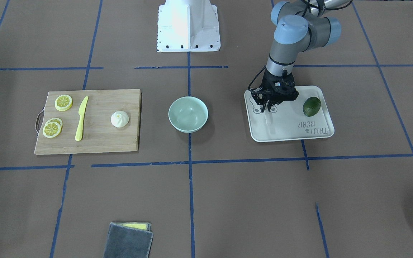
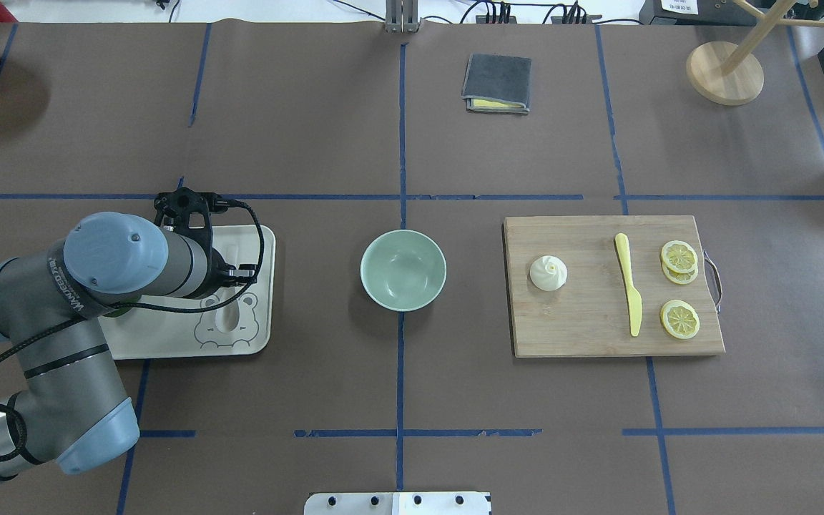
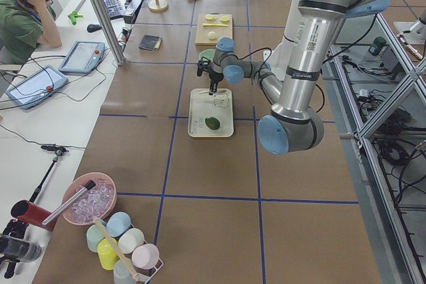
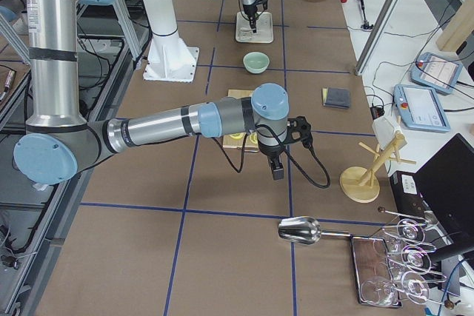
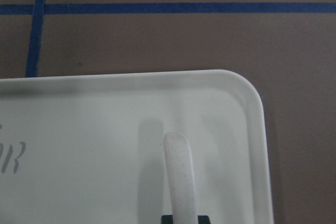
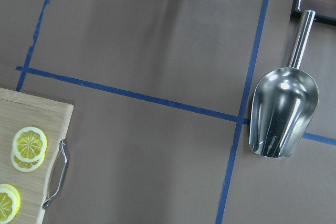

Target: Put spoon and bun in bowl

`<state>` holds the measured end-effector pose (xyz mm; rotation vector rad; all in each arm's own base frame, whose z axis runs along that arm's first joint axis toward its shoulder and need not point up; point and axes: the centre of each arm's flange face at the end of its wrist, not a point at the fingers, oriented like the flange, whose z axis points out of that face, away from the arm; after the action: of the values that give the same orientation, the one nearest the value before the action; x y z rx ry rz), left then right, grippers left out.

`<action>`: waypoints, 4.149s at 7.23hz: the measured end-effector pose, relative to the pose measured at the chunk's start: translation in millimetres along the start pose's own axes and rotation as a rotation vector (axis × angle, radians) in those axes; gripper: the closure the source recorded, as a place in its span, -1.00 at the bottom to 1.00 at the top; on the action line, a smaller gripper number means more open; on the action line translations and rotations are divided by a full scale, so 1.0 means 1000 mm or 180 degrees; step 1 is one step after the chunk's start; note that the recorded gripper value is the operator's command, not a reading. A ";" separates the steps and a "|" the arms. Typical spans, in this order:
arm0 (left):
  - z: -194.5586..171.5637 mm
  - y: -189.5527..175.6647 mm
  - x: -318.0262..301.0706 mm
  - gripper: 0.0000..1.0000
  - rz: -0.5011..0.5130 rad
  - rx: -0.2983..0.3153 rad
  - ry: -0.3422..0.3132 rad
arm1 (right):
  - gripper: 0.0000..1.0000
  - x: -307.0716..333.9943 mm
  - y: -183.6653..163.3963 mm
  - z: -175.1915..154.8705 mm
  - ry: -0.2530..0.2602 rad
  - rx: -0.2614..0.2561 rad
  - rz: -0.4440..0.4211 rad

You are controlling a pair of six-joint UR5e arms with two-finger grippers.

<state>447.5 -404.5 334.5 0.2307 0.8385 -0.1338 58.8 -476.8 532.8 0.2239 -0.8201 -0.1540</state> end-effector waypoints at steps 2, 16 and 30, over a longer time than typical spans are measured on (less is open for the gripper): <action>-0.026 -0.024 0.049 1.00 -0.0653 0.0194 0.0233 | -1.00 0.000 0.000 0.000 -0.0001 -0.0001 0.0000; -0.076 -0.082 0.068 -1.00 0.0626 0.0344 0.0212 | -1.00 -0.038 -0.017 -0.006 -0.0223 0.0199 -0.0054; -0.197 -0.101 -0.583 -1.00 0.0651 -0.0566 -0.0302 | -0.51 -0.456 -0.020 0.207 0.0050 0.0074 0.0090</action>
<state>-101.5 -436.2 628.3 0.1407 0.7232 0.1204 -402.2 -423.8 342.6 0.2349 -0.8095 -0.1160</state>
